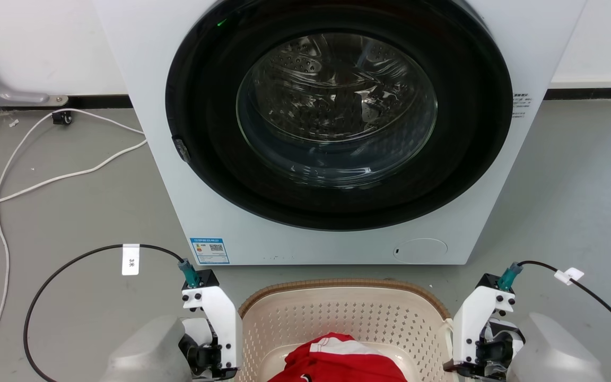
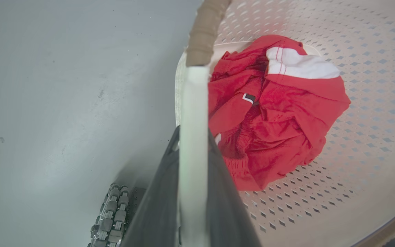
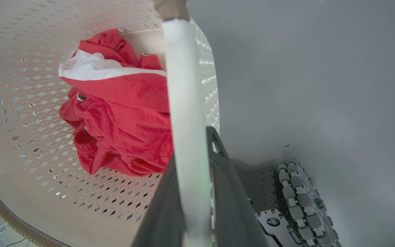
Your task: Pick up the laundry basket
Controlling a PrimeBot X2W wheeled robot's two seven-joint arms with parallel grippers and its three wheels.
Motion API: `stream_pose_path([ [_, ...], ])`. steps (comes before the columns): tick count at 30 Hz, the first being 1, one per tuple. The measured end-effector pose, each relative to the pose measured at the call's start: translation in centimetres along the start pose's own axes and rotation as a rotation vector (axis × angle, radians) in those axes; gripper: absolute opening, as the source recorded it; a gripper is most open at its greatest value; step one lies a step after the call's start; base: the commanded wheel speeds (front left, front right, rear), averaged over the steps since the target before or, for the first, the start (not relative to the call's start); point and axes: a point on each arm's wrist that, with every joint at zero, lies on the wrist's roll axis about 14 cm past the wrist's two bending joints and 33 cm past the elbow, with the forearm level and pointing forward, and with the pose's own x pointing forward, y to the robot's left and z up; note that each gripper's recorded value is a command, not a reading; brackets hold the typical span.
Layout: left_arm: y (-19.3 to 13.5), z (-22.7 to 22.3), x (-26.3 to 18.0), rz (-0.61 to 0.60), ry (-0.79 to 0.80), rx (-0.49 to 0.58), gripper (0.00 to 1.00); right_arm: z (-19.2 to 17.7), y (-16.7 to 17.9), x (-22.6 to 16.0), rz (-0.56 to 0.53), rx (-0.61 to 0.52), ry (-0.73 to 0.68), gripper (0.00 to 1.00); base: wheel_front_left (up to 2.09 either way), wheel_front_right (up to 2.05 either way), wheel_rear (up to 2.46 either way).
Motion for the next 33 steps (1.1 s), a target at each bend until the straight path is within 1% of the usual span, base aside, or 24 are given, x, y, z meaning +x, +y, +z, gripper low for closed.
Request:
stream_pose_path([
  [33, -0.13, 0.16, 0.01, -0.005, -0.013, -0.002, 0.0, -0.14, -0.06, 0.02, 0.002, 0.007, 0.001, 0.0, 0.0, 0.0, 0.0],
])
